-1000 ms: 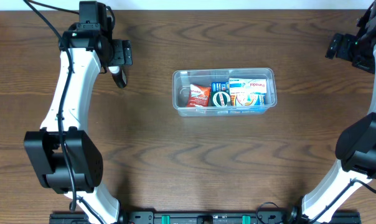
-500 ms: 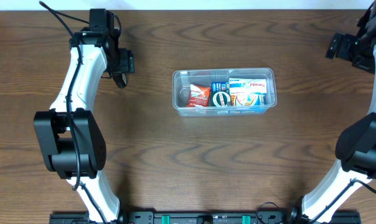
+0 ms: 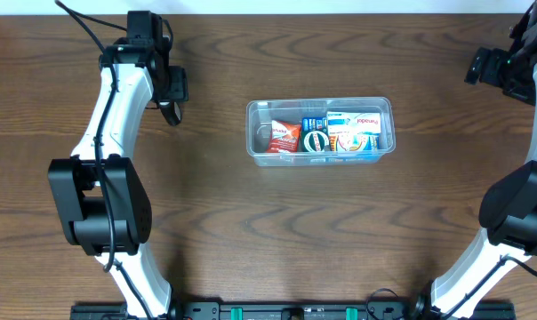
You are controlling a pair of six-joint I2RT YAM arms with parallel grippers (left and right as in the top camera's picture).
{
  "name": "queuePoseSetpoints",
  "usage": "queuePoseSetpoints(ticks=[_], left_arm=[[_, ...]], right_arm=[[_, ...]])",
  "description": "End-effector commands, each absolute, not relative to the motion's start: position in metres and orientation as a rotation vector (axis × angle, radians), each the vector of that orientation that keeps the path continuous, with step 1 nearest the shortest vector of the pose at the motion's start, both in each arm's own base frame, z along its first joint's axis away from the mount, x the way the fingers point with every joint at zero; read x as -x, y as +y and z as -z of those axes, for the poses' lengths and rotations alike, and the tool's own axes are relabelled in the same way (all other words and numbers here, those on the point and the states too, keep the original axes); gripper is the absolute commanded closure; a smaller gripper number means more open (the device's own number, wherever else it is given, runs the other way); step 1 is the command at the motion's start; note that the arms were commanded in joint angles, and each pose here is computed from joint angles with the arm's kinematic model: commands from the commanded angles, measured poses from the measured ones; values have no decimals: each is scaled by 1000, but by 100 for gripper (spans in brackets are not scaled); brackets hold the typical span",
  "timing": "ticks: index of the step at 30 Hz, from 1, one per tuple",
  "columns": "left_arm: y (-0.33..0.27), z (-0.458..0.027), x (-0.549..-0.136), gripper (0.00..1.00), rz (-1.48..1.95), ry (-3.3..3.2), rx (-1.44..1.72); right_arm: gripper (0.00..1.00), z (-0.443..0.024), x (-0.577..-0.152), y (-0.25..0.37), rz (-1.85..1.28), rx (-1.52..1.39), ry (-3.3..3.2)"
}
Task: Pack container
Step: 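Raise the left gripper and move it toward the dark bottle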
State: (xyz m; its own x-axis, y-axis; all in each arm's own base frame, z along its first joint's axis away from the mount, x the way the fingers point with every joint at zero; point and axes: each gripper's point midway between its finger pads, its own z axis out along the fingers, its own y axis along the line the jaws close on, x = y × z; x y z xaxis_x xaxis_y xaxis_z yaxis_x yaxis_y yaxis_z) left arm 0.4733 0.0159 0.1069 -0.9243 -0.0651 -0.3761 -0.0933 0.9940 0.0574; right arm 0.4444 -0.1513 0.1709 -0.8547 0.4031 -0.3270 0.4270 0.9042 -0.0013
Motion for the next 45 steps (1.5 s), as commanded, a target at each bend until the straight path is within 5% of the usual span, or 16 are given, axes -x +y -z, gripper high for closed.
queuePoseSetpoints(ticks=[1, 29, 40, 45], left_arm=[[16, -93, -469, 31, -111, 2791, 108], [23, -77, -470, 32, -117, 2815, 127], [34, -76, -468, 41, -121, 2821, 163], [34, -76, -468, 53, -120, 2820, 162]], right_arm=[[1, -190, -444, -154, 114, -610, 2701], [1, -190, -444, -154, 114, -610, 2701], [1, -190, -444, -154, 114, -610, 2701], [1, -190, -444, -154, 114, -610, 2701]])
